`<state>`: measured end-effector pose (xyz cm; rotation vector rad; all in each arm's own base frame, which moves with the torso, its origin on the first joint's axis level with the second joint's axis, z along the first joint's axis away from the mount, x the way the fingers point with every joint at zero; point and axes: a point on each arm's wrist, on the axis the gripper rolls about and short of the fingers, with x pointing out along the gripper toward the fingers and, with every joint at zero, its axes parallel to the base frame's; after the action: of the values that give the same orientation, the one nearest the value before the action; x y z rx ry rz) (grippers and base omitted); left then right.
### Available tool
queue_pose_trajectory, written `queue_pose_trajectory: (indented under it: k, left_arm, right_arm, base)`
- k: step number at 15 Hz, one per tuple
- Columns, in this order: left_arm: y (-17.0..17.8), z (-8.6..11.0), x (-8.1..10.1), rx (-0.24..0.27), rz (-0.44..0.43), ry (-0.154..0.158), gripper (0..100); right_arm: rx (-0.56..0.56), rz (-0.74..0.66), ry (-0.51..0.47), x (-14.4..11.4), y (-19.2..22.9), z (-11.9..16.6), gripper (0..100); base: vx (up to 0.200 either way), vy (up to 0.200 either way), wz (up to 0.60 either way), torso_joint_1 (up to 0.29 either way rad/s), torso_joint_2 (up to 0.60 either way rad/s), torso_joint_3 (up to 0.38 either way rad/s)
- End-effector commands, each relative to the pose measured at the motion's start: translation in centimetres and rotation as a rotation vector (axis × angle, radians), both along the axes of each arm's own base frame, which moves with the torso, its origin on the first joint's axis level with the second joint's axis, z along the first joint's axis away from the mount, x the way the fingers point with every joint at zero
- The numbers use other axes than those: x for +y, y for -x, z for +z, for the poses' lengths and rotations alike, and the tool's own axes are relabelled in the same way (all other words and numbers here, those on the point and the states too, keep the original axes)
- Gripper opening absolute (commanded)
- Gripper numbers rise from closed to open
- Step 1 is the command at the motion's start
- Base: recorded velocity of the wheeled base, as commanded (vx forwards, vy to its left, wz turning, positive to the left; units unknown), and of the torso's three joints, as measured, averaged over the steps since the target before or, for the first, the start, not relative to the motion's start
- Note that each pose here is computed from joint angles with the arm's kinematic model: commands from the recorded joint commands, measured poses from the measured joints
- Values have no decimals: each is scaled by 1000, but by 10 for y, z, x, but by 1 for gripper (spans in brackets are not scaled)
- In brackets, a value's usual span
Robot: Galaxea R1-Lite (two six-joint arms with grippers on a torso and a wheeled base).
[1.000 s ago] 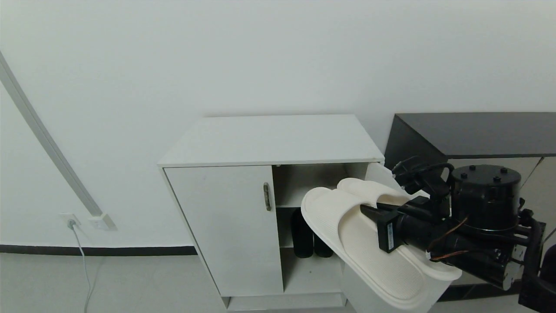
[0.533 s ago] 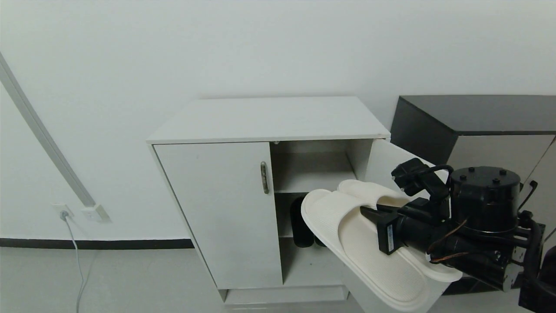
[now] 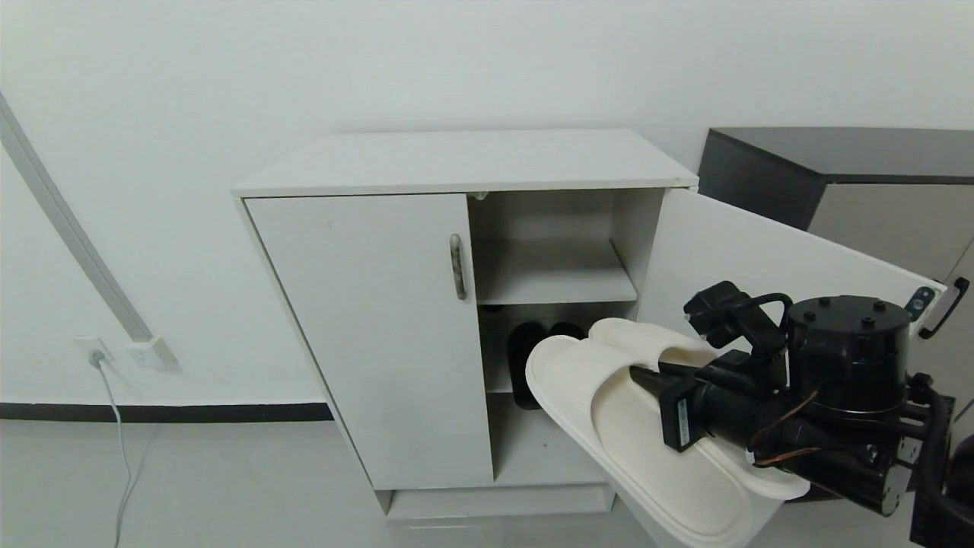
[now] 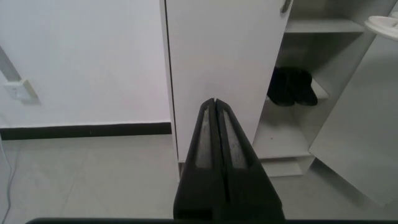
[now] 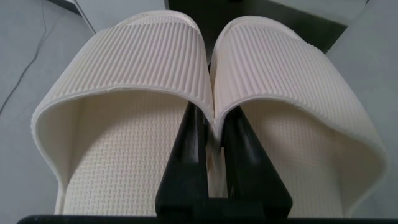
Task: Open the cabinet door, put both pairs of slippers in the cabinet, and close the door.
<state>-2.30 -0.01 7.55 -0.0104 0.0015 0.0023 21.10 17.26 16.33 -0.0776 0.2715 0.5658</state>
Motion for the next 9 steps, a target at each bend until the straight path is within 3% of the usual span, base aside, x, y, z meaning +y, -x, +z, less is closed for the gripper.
queue_pose_trajectory:
  k: [1, 9]
  left_arm:
    - [0, 0, 0, 0, 1, 0, 0]
    - [0, 0, 0, 2, 2, 2, 0]
  right_arm:
    - [1, 1, 1, 0, 0, -1, 0]
    - [-2, -2, 1, 2, -2, -6, 0]
  base:
    - [0, 0, 0, -105, 456, 339]
    - [0, 0, 0, -47, 435, 381]
